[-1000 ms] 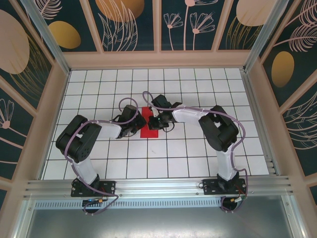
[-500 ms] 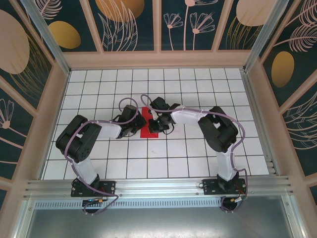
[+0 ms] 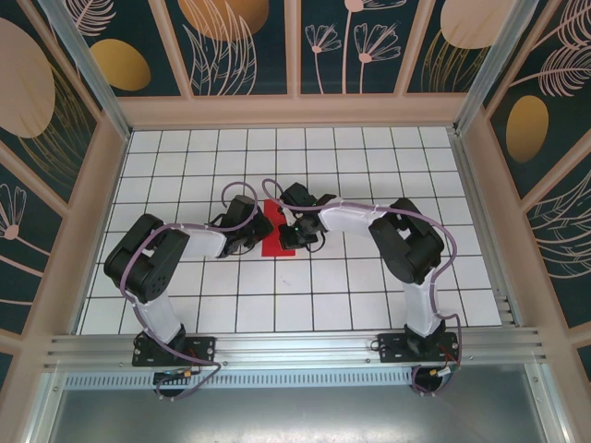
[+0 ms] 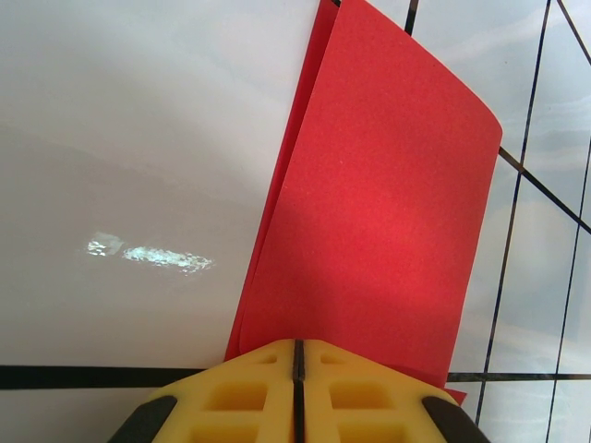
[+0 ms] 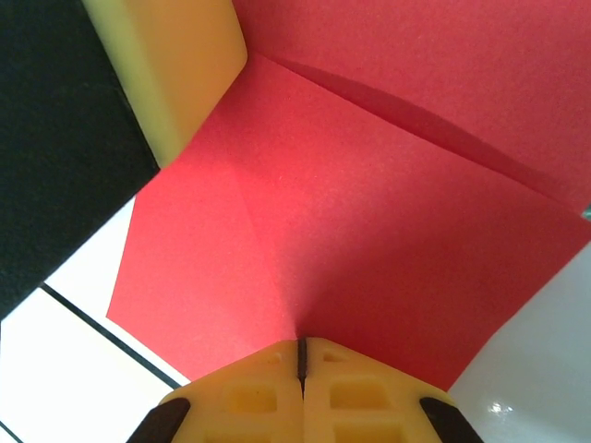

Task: Fold a paper plane with a square sheet of paper (pick it up from the middle)
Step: Fold the triangle a second time at the center of the table.

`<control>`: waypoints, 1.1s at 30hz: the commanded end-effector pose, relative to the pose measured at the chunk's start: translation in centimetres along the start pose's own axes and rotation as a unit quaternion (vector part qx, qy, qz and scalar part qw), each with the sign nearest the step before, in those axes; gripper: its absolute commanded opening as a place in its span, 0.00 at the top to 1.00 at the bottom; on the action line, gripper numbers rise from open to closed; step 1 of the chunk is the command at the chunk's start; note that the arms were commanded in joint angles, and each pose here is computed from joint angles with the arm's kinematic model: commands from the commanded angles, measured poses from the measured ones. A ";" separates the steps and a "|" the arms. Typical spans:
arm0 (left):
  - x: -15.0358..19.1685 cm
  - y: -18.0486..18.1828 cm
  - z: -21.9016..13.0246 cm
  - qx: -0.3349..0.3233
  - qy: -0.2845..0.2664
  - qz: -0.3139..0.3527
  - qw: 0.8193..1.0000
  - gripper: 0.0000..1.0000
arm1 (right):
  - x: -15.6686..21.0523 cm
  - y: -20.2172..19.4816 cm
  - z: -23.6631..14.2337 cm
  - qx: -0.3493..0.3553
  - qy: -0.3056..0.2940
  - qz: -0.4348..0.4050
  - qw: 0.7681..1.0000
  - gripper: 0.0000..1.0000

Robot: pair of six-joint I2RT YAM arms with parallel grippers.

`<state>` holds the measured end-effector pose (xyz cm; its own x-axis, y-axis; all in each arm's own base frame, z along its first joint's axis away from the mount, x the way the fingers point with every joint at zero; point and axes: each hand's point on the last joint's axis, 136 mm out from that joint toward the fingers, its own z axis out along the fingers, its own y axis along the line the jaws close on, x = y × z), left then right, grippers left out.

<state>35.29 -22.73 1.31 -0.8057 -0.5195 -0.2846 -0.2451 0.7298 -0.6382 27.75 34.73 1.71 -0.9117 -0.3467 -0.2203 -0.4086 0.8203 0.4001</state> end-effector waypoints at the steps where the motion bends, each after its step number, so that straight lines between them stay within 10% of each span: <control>1: 2.3 5.5 0.6 -0.095 0.033 -0.011 0.995 0.88 | 3.3 -2.7 -0.2 0.046 0.045 0.004 0.998 0.92; 17: 2.3 5.5 0.5 -0.095 0.033 -0.009 0.995 0.88 | 6.4 -2.7 -1.4 0.012 0.068 0.007 0.998 0.92; 33: 2.4 5.2 0.6 -0.084 0.036 -0.012 0.996 0.88 | -2.6 1.2 -2.2 -0.030 -0.042 0.015 0.999 0.92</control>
<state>35.29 -22.74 1.31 -0.8061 -0.5189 -0.2845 -0.2444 0.7297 -0.6386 29.16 35.26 6.35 -0.8958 -0.3081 -0.3202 -0.4307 0.7791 0.4554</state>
